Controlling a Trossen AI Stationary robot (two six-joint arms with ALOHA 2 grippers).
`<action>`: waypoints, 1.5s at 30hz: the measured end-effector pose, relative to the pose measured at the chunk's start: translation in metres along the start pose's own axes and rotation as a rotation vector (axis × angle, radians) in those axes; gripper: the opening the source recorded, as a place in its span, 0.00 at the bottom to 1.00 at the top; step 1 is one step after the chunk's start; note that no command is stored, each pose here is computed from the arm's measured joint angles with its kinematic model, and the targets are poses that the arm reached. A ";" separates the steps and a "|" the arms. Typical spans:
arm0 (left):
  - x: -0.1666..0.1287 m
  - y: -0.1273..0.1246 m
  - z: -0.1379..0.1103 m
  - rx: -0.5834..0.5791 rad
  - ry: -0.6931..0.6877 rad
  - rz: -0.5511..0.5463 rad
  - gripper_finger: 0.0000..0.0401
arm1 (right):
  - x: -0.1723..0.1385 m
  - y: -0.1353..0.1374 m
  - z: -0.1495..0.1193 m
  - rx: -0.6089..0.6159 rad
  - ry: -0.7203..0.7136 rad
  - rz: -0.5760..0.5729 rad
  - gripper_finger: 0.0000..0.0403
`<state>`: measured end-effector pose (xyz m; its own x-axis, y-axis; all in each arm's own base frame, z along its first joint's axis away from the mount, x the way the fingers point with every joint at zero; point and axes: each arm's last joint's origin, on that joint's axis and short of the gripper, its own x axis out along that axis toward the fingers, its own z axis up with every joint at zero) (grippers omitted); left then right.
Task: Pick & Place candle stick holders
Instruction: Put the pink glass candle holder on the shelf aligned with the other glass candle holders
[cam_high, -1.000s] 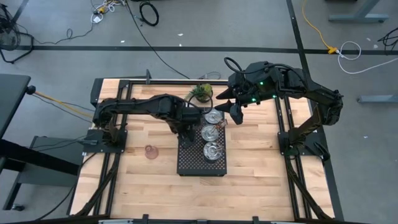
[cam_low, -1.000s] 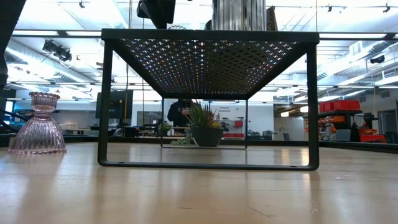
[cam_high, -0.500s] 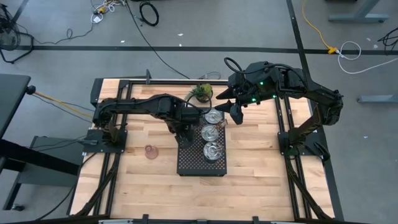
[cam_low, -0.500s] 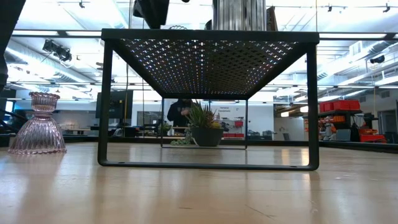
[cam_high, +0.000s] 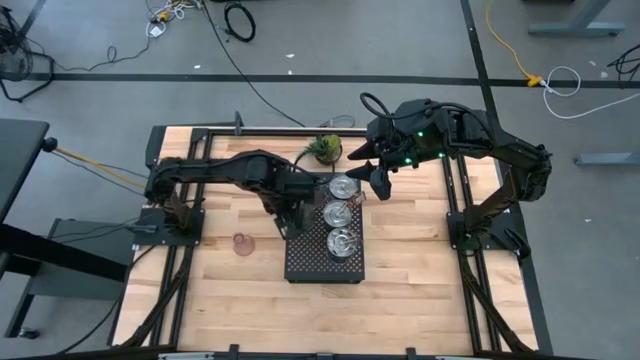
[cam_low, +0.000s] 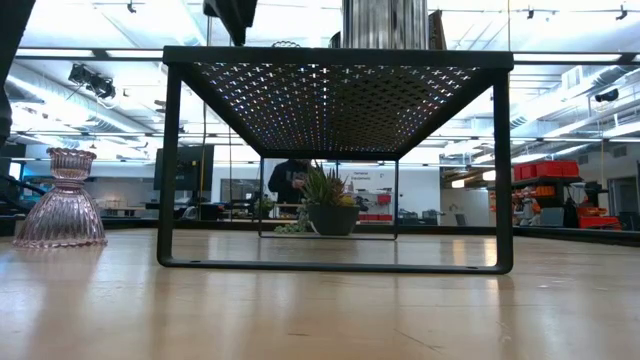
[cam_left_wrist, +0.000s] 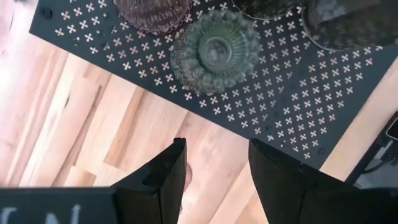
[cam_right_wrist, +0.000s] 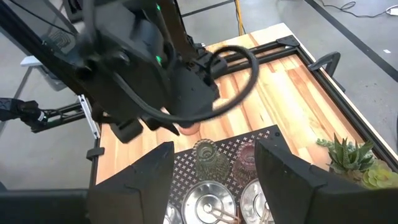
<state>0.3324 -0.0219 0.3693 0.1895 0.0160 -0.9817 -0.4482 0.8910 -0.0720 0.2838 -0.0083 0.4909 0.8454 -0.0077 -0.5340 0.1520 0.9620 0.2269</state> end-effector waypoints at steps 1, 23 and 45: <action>-0.002 0.000 -0.003 0.004 -0.005 -0.002 0.44 | 0.000 0.000 0.000 0.000 0.003 -0.001 0.55; 0.039 0.043 -0.098 -0.247 0.176 0.070 0.44 | 0.000 0.001 0.000 0.019 0.003 0.024 0.55; 0.105 0.044 -0.125 -0.295 0.299 0.033 0.44 | 0.000 0.001 0.001 0.018 -0.008 0.026 0.55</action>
<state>0.2237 -0.0380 0.2406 -0.0714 -0.1286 -0.9891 -0.6892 0.7232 -0.0443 0.2846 -0.0076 0.4921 0.8534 0.0154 -0.5210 0.1389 0.9567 0.2557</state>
